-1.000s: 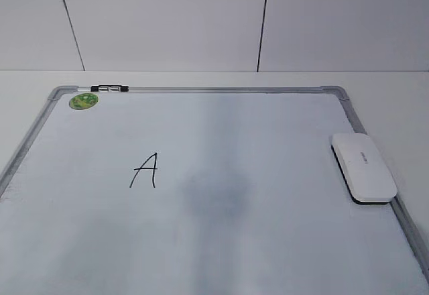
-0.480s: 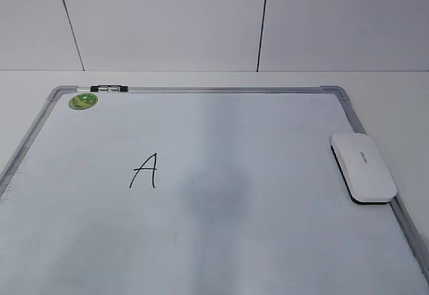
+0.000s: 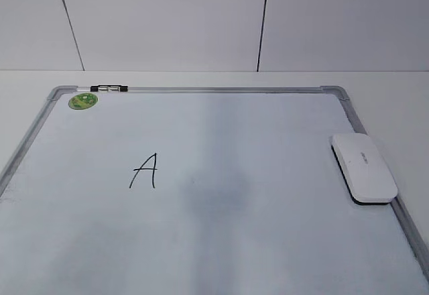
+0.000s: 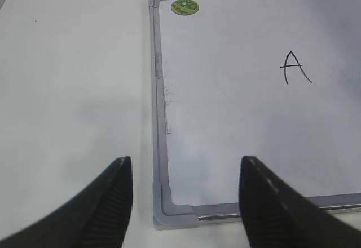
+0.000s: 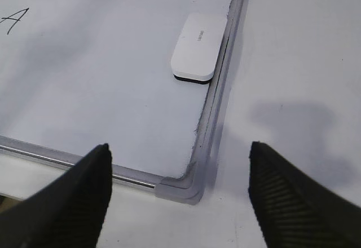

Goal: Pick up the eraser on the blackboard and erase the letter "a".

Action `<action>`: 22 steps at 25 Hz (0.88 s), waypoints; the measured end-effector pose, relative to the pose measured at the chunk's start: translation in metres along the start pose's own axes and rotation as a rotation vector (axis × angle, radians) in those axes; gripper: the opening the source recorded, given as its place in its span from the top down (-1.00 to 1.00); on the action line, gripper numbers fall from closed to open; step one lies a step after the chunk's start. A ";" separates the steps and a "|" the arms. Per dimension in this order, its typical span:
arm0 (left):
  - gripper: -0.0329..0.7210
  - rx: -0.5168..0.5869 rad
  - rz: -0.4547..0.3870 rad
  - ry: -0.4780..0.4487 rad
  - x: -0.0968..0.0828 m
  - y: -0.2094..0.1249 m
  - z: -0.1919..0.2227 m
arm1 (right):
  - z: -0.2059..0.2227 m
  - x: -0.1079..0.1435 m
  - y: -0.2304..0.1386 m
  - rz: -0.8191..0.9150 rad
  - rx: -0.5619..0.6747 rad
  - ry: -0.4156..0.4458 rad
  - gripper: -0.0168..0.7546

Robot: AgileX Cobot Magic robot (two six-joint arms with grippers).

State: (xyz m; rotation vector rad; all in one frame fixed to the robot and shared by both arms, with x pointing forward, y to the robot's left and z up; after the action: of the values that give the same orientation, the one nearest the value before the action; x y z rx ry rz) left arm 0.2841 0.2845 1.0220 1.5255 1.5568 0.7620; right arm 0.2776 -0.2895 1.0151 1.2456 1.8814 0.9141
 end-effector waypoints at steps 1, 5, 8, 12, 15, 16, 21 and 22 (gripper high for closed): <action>-0.27 0.000 0.000 0.000 0.000 0.000 0.000 | 0.000 0.000 0.000 0.000 0.000 0.000 -0.55; -0.26 0.000 0.000 0.000 0.000 0.000 0.000 | 0.000 0.000 0.000 0.000 0.000 0.000 -0.55; -0.26 0.000 0.000 0.000 0.000 0.000 0.000 | 0.000 0.000 0.000 -0.001 0.000 -0.002 -0.55; -0.26 0.000 0.000 0.000 0.000 0.000 0.000 | 0.000 0.000 0.000 -0.001 0.000 -0.002 -0.55; -0.26 0.000 -0.002 -0.003 0.000 0.000 0.000 | 0.000 0.000 0.000 -0.001 0.000 -0.002 -0.55; -0.26 0.000 -0.002 -0.003 0.000 0.000 0.000 | 0.000 0.000 0.000 -0.001 0.002 -0.001 -0.55; -0.26 0.000 -0.001 -0.005 -0.001 0.000 0.000 | 0.000 0.000 0.000 0.001 0.003 -0.004 -0.55; -0.26 0.000 -0.002 -0.007 -0.001 0.000 0.000 | 0.000 -0.001 0.000 0.004 0.003 -0.009 -0.55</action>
State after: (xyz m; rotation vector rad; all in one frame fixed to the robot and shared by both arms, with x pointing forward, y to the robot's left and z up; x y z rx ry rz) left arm 0.2840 0.2836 1.0221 1.5254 1.5531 0.7547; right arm 0.2776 -0.2901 1.0148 1.2534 1.8754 0.9065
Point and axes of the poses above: a point on each arm's last joint axis where the gripper is mounted, z pointing out along that axis toward the gripper, x along the wrist's bending axis when the last joint is at zero, y = z × x, the point moved 6 cm from there along z, pointing out along that axis toward the gripper, and after that the axes turned 5 degrees about -z, right-handed, at the moved point
